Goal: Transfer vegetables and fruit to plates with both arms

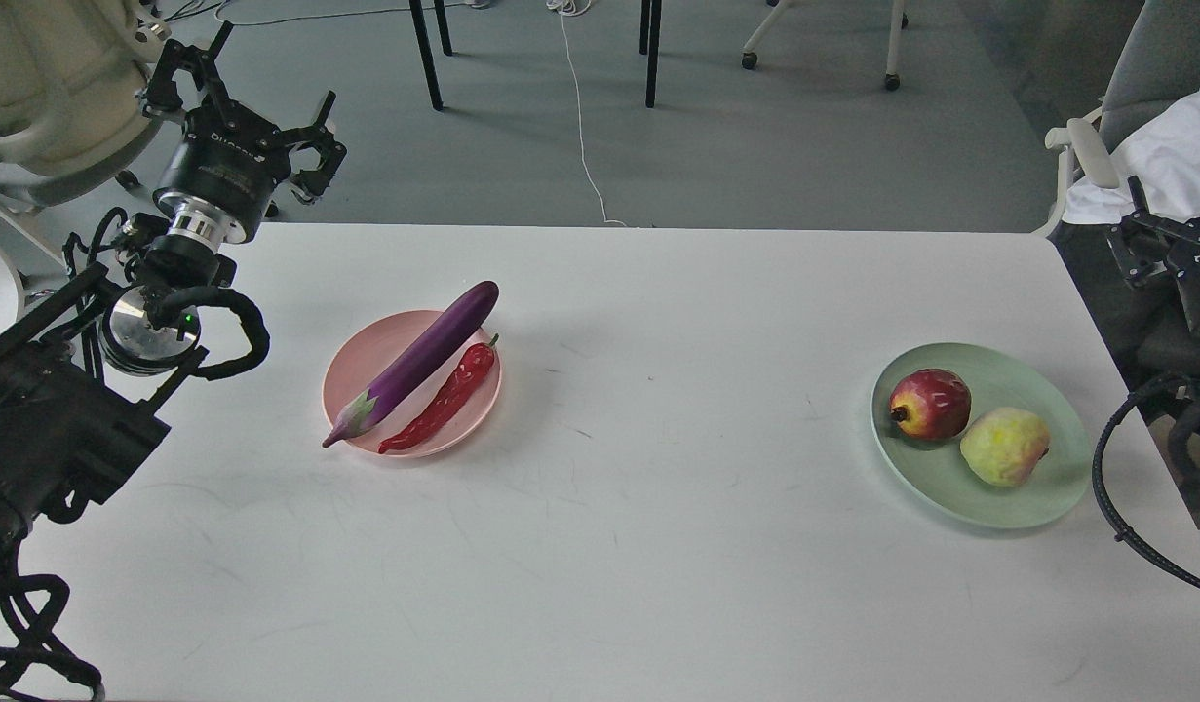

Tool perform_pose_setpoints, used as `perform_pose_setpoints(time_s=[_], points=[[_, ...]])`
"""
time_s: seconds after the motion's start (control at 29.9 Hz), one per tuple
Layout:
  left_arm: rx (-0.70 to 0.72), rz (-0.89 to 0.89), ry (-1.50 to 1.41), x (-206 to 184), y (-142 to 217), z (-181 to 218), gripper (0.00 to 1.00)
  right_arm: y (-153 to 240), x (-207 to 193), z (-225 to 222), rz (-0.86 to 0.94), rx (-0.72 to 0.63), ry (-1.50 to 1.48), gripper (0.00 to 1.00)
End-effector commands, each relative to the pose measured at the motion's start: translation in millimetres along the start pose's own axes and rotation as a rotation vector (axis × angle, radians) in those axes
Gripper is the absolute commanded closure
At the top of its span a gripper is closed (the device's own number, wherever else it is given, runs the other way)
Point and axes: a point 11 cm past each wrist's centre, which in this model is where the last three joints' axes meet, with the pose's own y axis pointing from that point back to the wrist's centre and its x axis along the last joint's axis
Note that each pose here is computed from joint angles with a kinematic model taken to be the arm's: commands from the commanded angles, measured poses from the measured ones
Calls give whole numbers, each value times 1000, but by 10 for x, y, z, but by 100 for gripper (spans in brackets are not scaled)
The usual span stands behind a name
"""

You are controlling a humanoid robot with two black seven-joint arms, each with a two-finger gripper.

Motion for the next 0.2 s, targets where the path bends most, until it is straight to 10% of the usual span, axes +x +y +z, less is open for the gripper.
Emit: perform_pose_setpoints(time_s=[0.0,0.17], points=[[-13,60,-25,177,21,63,2,-71,-69,-51,-17,12,2,0],[-10,94,-52,246,-64,149,2,-219,-239,-121,-57,35,-5,0]])
